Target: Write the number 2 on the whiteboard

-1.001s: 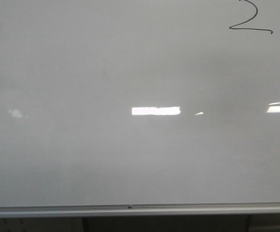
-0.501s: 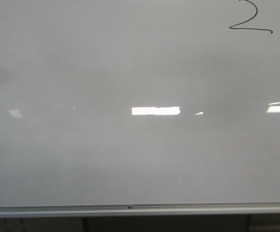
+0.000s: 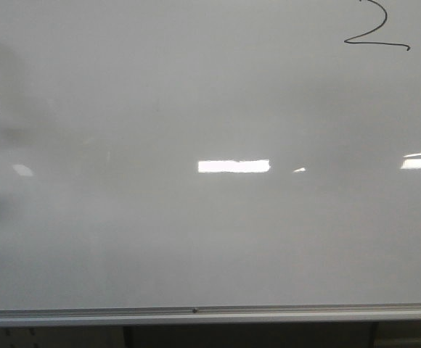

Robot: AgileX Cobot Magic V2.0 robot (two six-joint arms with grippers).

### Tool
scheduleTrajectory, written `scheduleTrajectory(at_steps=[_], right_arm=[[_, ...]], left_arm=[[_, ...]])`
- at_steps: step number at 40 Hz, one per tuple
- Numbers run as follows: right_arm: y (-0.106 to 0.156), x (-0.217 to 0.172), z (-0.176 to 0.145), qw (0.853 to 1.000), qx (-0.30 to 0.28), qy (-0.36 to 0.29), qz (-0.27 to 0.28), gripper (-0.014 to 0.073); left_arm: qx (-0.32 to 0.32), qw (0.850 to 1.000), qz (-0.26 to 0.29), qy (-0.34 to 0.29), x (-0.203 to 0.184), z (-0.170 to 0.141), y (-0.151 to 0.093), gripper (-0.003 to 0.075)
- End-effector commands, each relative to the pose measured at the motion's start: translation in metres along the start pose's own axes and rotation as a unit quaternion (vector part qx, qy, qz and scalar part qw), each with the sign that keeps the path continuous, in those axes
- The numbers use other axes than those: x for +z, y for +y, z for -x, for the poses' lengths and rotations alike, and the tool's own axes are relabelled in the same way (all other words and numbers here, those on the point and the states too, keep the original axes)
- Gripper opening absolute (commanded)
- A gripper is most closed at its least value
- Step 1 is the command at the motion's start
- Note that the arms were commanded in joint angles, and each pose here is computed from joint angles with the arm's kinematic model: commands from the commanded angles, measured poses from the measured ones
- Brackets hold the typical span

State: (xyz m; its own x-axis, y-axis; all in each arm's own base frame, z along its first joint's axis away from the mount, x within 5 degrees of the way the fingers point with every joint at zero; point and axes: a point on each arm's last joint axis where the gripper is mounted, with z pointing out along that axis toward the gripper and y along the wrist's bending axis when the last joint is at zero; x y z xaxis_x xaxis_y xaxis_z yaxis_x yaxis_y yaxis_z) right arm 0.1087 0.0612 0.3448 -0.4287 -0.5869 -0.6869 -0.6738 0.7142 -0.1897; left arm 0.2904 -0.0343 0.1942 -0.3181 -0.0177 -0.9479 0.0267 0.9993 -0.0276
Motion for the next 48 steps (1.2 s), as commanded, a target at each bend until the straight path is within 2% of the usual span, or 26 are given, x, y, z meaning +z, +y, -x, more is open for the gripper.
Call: scheduleTrajectory(at_steps=[1, 4, 7, 12, 15, 18, 23, 30, 37, 48], right_arm=[[-0.003, -0.006, 0.010, 0.999, 0.005, -0.039, -0.013, 0.0475], [-0.003, -0.006, 0.010, 0.999, 0.005, -0.039, -0.013, 0.0475], [-0.003, -0.006, 0.010, 0.999, 0.005, -0.038, -0.012, 0.0475], [-0.003, -0.006, 0.010, 0.999, 0.007, -0.038, -0.012, 0.0475], [-0.003, -0.006, 0.009, 0.999, 0.025, -0.036, -0.012, 0.0475], [-0.004, -0.006, 0.008, 0.998, 0.056, -0.026, -0.018, 0.0475], [-0.010, -0.008, 0.000, 0.994, 0.094, 0.015, -0.053, 0.0475], [-0.022, -0.020, -0.016, 0.975, 0.151, 0.090, -0.135, 0.0475], [-0.018, -0.040, -0.022, 0.970, 0.191, 0.033, -0.146, 0.0475], [-0.005, -0.072, -0.033, 0.968, 0.205, -0.066, -0.130, 0.0475]], left_arm=[[0.000, 0.998, -0.006, -0.056, 0.001, 0.020, -0.003, 0.0269], [-0.001, 0.999, -0.008, -0.043, 0.003, 0.020, -0.004, 0.0346], [0.000, 1.000, -0.011, -0.020, 0.005, 0.021, -0.005, 0.0372], [0.000, 0.999, -0.025, 0.034, 0.005, 0.033, -0.009, 0.0382], [-0.004, 0.997, -0.036, 0.071, -0.001, 0.043, -0.012, 0.0382], [-0.006, 0.996, -0.044, 0.081, -0.013, 0.056, -0.013, 0.0382], [-0.007, 0.996, -0.053, 0.072, -0.042, 0.076, -0.012, 0.0381], [0.012, 0.993, -0.063, 0.099, -0.096, 0.093, -0.006, 0.0380], [0.038, 0.986, -0.075, 0.147, -0.159, 0.101, -0.002, 0.0379], [0.057, 0.990, -0.069, 0.110, -0.251, 0.099, 0.008, 0.0356]])
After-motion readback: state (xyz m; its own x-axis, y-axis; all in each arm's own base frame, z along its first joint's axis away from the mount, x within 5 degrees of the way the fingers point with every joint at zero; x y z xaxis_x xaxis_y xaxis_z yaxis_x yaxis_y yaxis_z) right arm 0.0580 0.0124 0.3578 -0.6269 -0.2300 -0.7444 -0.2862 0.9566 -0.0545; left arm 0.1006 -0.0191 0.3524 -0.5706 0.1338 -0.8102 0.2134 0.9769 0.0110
